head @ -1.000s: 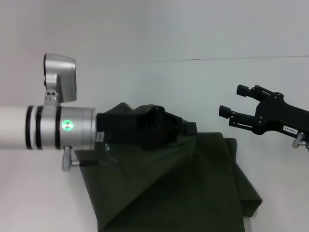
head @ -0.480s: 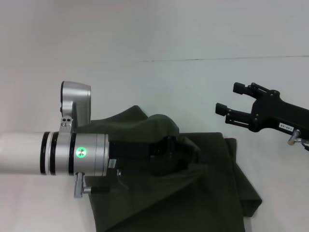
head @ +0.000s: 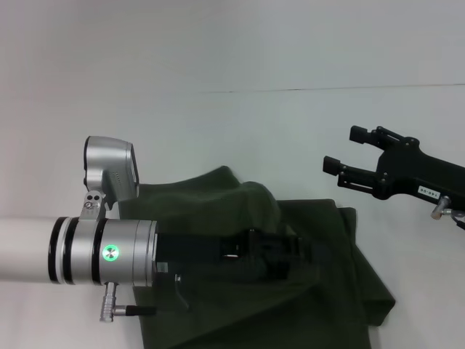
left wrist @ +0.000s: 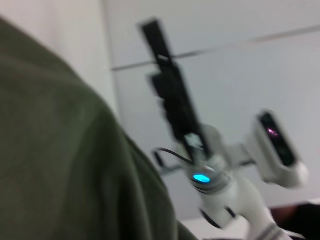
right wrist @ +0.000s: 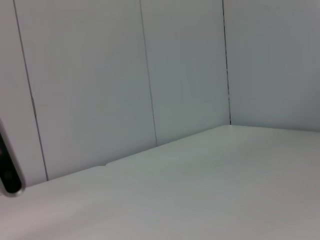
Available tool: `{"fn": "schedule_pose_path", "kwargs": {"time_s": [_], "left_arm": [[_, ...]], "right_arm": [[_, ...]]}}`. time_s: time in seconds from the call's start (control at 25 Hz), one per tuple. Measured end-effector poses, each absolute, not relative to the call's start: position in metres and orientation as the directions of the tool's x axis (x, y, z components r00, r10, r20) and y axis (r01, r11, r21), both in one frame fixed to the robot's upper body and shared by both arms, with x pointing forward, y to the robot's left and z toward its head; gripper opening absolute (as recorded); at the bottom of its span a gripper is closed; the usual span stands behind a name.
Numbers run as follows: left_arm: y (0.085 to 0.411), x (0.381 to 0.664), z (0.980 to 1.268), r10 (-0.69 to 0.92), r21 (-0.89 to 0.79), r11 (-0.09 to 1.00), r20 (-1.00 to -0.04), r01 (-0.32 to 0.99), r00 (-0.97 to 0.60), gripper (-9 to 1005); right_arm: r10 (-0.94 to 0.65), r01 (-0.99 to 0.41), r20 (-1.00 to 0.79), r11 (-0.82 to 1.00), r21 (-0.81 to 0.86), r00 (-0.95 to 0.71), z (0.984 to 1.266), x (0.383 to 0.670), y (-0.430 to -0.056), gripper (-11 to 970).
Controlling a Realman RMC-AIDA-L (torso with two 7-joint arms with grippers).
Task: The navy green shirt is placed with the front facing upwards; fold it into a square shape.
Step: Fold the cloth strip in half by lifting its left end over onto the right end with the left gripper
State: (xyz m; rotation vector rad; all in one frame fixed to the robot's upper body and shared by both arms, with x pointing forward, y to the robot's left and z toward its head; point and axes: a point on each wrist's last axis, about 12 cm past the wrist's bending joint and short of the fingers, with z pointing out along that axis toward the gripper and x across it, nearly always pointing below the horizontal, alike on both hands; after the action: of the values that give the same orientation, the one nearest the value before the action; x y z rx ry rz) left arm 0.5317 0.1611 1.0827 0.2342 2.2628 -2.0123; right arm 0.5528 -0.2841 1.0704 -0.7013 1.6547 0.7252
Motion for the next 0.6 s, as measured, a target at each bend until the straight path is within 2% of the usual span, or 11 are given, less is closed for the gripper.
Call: {"fn": "schedule_pose_path", "kwargs": {"time_s": [0.08,0.28,0.6], "left_arm": [[0.160,0.529,1.087,0.069,-0.974,0.077,-0.208,0.213,-0.976,274],[0.164,0.526,1.095,0.163,-0.966,0.059,-0.241,0.254,-0.957,500],[0.159,0.534,1.081,0.184,-0.932,0.232,-0.238,0.278,-0.954,820]], "right_arm": [[-0.070,-0.769,-0.981,0.631,0.097,-0.181,1.071,0.553,-0.284,900],[-0.060,-0.769,-0.983,0.632,0.098,-0.174,1.072,0.555,-0.283,900],[-0.055,-0.770,-0.983,0.630,0.104,-0.178,1.072,0.555,-0.280,900]]}}
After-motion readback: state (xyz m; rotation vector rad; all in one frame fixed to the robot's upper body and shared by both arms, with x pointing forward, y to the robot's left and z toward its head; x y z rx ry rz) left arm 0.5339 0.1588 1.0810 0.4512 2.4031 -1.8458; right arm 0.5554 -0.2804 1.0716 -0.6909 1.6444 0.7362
